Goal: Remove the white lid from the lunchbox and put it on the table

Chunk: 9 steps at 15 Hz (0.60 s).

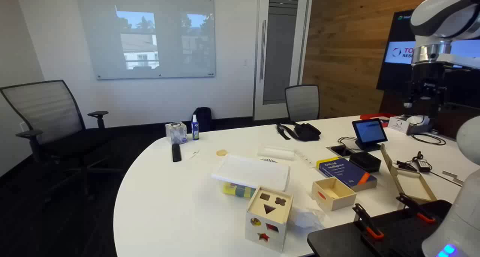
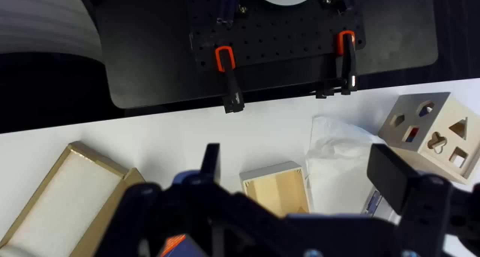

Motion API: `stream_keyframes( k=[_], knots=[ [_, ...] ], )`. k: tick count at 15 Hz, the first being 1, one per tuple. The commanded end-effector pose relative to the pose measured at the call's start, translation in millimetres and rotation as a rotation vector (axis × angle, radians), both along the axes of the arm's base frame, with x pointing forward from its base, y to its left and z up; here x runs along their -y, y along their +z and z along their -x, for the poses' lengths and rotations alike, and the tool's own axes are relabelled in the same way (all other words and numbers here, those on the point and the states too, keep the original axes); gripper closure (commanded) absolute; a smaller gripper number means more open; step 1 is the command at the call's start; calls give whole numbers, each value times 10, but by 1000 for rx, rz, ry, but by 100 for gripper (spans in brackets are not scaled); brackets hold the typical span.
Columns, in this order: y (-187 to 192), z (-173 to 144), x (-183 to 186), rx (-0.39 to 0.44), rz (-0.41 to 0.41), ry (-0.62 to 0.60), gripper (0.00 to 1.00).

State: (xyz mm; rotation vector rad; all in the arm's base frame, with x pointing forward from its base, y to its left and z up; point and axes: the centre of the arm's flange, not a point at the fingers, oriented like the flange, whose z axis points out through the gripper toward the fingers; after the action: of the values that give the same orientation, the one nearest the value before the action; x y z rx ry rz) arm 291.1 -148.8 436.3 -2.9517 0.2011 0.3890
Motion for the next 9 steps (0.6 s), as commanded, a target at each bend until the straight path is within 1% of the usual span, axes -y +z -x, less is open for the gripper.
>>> stream_keyframes(
  k=[1, 3, 4, 6, 8, 9],
  knots=[
    [0, 0, 0, 0, 0, 0, 0],
    [0, 0, 0, 0, 0, 0, 0],
    [-128, -56, -106, 4, -8, 0, 0],
    [-445, -190, -373, 45, -19, -47, 0],
    [-802, -322, -657, 92, -46, -105, 0],
    [-970, -364, -794, 123, -46, -128, 0]
  ],
)
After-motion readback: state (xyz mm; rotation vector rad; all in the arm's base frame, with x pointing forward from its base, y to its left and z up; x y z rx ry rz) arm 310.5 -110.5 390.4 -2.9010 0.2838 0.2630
